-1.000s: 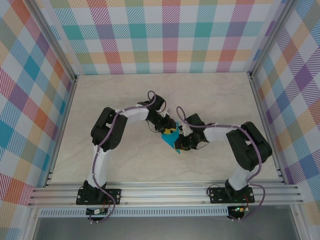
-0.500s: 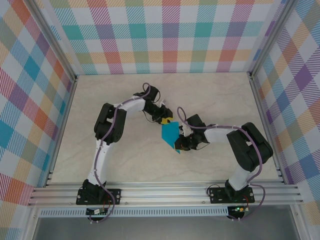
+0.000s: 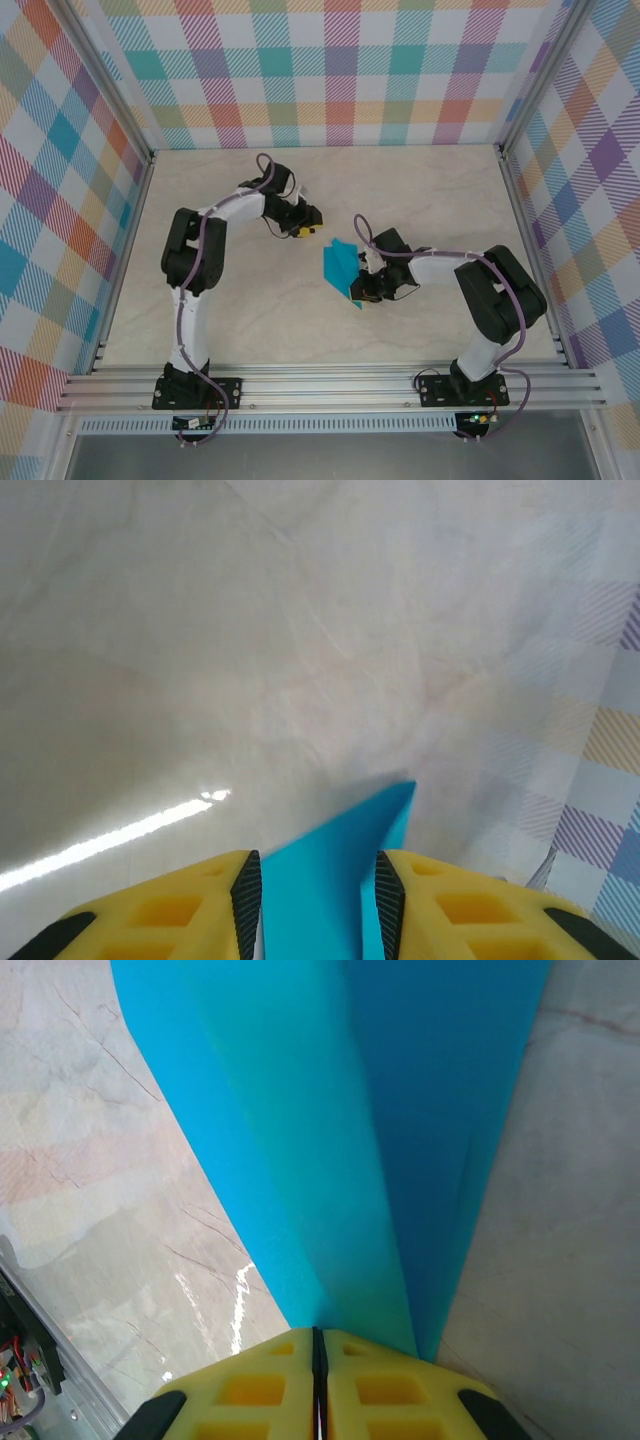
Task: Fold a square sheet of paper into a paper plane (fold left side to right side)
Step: Fourth fold the wing at the center of the table.
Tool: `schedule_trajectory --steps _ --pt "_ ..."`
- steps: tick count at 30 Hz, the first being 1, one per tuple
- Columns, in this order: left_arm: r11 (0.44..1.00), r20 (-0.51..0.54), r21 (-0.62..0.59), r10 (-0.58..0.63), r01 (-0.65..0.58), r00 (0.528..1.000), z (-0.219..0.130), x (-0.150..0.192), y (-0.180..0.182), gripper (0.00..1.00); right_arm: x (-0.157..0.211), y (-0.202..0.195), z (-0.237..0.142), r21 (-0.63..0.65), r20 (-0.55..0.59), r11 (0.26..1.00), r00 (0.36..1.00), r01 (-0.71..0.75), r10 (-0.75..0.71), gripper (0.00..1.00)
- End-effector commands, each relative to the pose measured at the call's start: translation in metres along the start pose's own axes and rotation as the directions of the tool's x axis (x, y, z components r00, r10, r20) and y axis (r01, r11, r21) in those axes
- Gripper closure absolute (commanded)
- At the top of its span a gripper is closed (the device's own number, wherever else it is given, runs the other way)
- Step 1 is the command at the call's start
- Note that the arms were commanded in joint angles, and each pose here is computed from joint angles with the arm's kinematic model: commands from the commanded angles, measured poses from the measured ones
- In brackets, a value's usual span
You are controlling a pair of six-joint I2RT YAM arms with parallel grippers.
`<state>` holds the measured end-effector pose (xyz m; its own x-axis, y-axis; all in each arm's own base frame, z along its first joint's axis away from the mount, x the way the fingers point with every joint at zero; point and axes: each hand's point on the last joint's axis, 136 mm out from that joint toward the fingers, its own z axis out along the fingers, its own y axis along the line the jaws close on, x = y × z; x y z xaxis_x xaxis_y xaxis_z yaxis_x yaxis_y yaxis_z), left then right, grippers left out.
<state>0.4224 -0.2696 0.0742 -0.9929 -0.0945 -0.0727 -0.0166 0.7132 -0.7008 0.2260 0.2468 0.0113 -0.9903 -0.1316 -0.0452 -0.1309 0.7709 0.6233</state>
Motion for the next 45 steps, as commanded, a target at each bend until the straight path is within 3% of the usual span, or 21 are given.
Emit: schedule_trajectory --steps 1,7,14,24,31,37,41,45 --pt "0.993 0.051 0.049 0.109 -0.111 0.993 -0.021 0.021 -0.035 0.62 0.037 -0.038 0.003 0.164 -0.112 0.984 0.989 -0.073 0.092 0.91" --pt "0.985 -0.034 0.116 0.133 -0.128 0.991 0.004 0.073 -0.054 0.67 0.036 -0.041 0.003 0.174 -0.11 0.982 0.989 -0.076 0.096 0.91" --pt "0.981 -0.124 0.125 0.162 -0.147 0.979 0.049 0.083 -0.061 0.67 0.034 -0.041 0.003 0.18 -0.102 0.98 0.99 -0.08 0.099 0.91" --pt "0.994 -0.108 -0.089 0.046 -0.056 0.993 0.079 0.052 0.014 0.69 0.044 -0.044 -0.002 0.194 -0.117 0.978 0.988 -0.078 0.102 0.91" --pt "0.994 -0.122 -0.106 0.019 -0.032 0.992 0.083 0.053 0.035 0.7 0.056 -0.038 -0.017 0.192 -0.125 0.979 0.987 -0.074 0.099 0.91" --pt "0.998 -0.136 -0.051 0.035 -0.042 0.99 0.085 0.064 0.028 0.7 0.016 0.001 -0.047 0.124 0.041 0.985 0.993 -0.117 0.113 0.9" --pt "0.998 -0.143 -0.052 0.04 -0.047 0.989 0.085 0.069 0.029 0.7 -0.02 0.043 -0.053 -0.058 0.127 0.984 0.976 -0.169 0.175 0.9" --pt "0.997 -0.149 -0.056 0.04 -0.048 0.988 0.087 0.072 0.028 0.7 -0.056 0.062 -0.045 -0.129 0.195 0.974 0.959 -0.185 0.208 0.94"
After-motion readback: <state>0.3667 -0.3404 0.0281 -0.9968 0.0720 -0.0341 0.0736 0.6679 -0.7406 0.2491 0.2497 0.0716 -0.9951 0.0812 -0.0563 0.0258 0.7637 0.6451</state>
